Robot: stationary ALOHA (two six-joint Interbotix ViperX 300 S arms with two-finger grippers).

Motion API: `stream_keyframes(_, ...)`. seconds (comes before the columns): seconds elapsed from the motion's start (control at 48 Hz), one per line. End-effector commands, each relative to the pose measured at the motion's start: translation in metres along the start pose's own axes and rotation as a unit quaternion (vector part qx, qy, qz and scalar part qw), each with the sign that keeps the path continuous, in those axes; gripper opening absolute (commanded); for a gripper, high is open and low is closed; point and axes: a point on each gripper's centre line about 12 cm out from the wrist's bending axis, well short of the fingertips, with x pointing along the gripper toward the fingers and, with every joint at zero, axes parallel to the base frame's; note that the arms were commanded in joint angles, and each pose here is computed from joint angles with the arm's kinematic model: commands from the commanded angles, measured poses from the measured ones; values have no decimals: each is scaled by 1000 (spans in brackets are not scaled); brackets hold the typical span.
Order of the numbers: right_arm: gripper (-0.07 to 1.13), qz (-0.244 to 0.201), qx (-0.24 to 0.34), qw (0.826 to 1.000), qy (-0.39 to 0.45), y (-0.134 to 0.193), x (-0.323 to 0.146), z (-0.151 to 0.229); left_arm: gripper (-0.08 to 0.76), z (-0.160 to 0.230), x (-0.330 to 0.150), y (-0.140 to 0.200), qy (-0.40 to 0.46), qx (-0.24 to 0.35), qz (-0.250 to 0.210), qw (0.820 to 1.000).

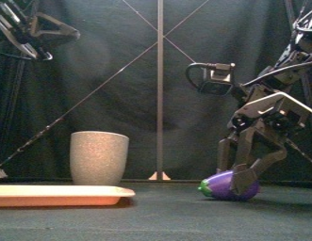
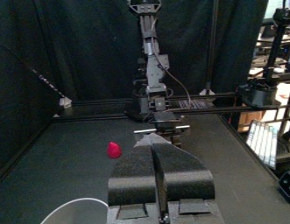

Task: Pick the eggplant then place it in the grey bowl
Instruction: Place eggplant in the grey bowl

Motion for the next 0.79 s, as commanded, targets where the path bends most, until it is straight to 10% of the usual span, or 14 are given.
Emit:
stream_keyframes(0.021, 611, 1, 2, 1000, -18, 0, -4, 12, -28, 5, 1, 1, -6, 3, 3, 1000)
stream_keyframes(0.5, 544, -86, -38, 972, -215, -73, -66, 176, -28, 5, 1, 2, -6, 3, 4, 1000)
stream_keyframes(0.792, 548, -130, -21, 962, -238, -130, -36, 213, -28, 4, 0, 2, -6, 3, 4, 1000)
